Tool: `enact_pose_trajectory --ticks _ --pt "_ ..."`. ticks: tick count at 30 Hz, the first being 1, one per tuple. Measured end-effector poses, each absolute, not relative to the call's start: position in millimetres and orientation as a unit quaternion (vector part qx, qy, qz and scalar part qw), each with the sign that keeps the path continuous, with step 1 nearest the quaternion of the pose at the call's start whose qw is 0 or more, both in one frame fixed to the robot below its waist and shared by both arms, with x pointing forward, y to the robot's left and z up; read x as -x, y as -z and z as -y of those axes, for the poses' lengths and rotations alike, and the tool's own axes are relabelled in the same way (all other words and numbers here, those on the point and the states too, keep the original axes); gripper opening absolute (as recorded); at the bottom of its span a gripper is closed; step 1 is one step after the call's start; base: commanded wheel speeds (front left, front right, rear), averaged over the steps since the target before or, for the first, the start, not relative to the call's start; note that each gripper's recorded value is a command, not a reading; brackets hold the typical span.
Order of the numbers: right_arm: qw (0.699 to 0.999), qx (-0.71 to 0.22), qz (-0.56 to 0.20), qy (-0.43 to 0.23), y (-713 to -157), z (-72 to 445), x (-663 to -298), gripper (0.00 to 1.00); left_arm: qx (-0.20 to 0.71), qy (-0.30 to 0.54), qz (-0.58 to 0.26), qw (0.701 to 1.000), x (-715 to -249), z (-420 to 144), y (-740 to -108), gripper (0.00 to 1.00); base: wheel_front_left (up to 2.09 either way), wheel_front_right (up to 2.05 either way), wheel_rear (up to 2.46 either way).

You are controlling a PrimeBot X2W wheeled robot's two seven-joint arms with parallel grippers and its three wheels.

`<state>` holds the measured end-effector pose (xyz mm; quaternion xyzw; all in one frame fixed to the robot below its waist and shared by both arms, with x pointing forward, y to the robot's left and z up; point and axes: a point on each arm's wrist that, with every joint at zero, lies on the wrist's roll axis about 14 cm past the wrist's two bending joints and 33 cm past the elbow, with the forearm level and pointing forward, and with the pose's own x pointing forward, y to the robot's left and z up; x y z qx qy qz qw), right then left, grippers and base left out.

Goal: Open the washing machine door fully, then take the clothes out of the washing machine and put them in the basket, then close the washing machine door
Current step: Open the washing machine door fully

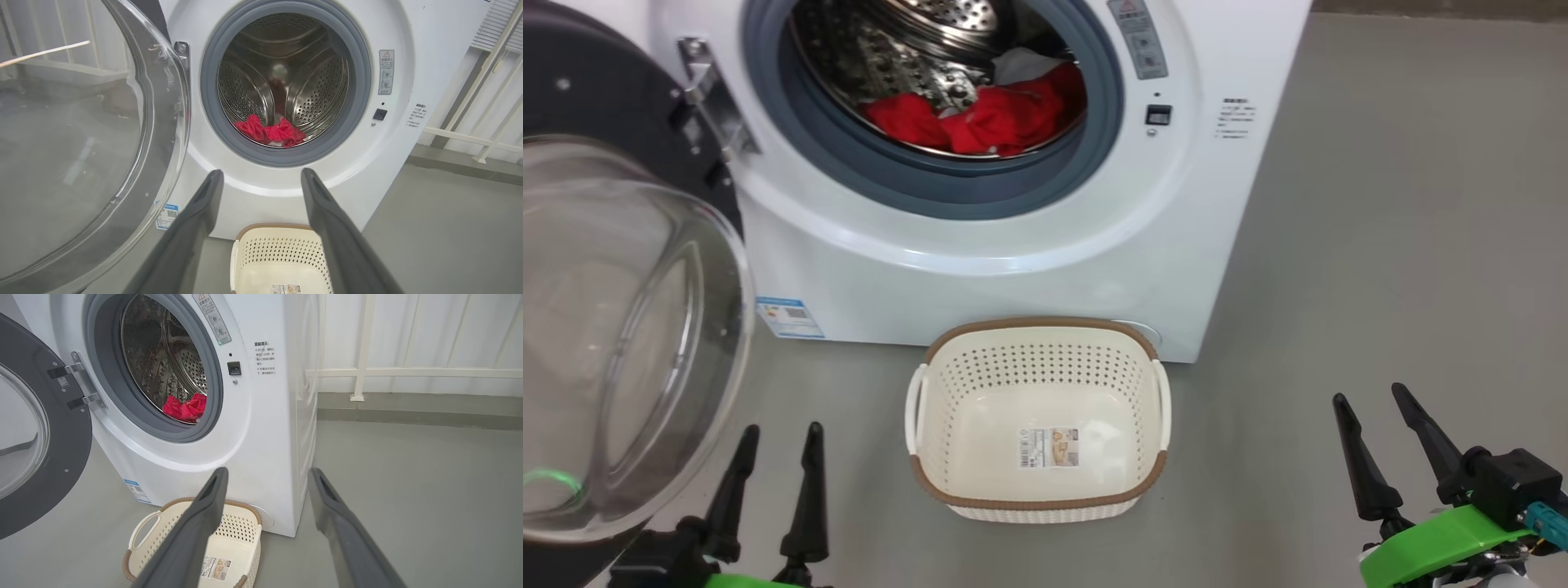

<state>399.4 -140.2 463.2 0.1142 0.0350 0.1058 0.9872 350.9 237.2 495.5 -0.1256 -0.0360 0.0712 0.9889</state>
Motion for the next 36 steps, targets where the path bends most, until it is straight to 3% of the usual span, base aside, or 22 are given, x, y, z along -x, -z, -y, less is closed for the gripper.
enact_pose_trajectory --ticks 24,36 --pt "0.994 -0.108 -0.025 0.019 -463 225 -372 1.00 0.102 0.040 0.032 0.993 -392 -170 -498 1.00 0.00 0.00 0.00" --pt "0.993 -0.111 -0.031 0.029 -459 229 -361 1.00 0.101 0.047 0.041 0.993 -393 -166 -505 1.00 0.00 0.00 0.00"
